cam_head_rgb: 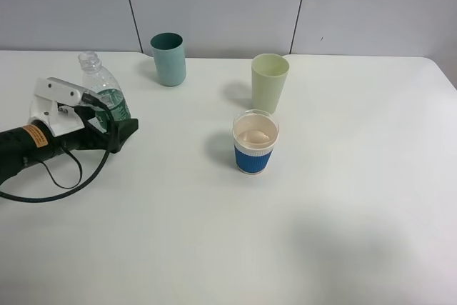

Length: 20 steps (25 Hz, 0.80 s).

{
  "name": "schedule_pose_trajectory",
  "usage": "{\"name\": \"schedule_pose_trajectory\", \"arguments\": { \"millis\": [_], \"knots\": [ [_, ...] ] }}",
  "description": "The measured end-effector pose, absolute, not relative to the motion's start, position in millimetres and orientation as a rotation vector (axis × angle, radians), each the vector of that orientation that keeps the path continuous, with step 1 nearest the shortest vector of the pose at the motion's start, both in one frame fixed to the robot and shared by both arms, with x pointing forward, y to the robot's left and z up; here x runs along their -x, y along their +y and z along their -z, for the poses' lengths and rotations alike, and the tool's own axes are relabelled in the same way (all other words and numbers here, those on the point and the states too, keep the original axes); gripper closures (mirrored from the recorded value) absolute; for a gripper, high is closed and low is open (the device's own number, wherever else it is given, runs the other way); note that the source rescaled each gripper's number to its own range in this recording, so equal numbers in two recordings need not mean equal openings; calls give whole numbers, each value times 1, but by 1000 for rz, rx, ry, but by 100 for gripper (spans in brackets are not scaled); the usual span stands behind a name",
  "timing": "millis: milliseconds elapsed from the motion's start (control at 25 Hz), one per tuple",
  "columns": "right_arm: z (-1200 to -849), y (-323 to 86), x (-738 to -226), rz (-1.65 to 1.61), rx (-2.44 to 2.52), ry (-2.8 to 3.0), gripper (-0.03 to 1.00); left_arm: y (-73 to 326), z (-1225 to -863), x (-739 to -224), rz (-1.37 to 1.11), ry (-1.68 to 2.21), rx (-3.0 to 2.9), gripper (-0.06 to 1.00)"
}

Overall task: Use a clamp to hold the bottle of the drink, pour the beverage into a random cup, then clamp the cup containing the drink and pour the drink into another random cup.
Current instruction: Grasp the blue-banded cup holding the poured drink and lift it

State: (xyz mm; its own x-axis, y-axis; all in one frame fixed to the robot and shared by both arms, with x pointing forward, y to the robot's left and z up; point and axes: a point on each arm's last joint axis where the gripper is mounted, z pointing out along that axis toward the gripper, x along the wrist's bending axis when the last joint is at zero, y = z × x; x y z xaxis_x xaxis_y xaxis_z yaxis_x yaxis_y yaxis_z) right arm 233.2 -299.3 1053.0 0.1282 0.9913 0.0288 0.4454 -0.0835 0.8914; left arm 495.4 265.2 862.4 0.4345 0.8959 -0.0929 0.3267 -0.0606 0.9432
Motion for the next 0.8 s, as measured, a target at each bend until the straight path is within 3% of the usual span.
{"name": "schedule_pose_trajectory", "arguments": {
  "millis": [320, 800],
  "knots": [
    [-1053, -299, -233, -903, -1643, 1419, -3, 268, -897, -449, -759, 1068, -1596, -4],
    [-1053, -299, -233, -903, -1643, 1419, -3, 276, -983, -412, -1013, 931, -1279, -4]
  ]
}}
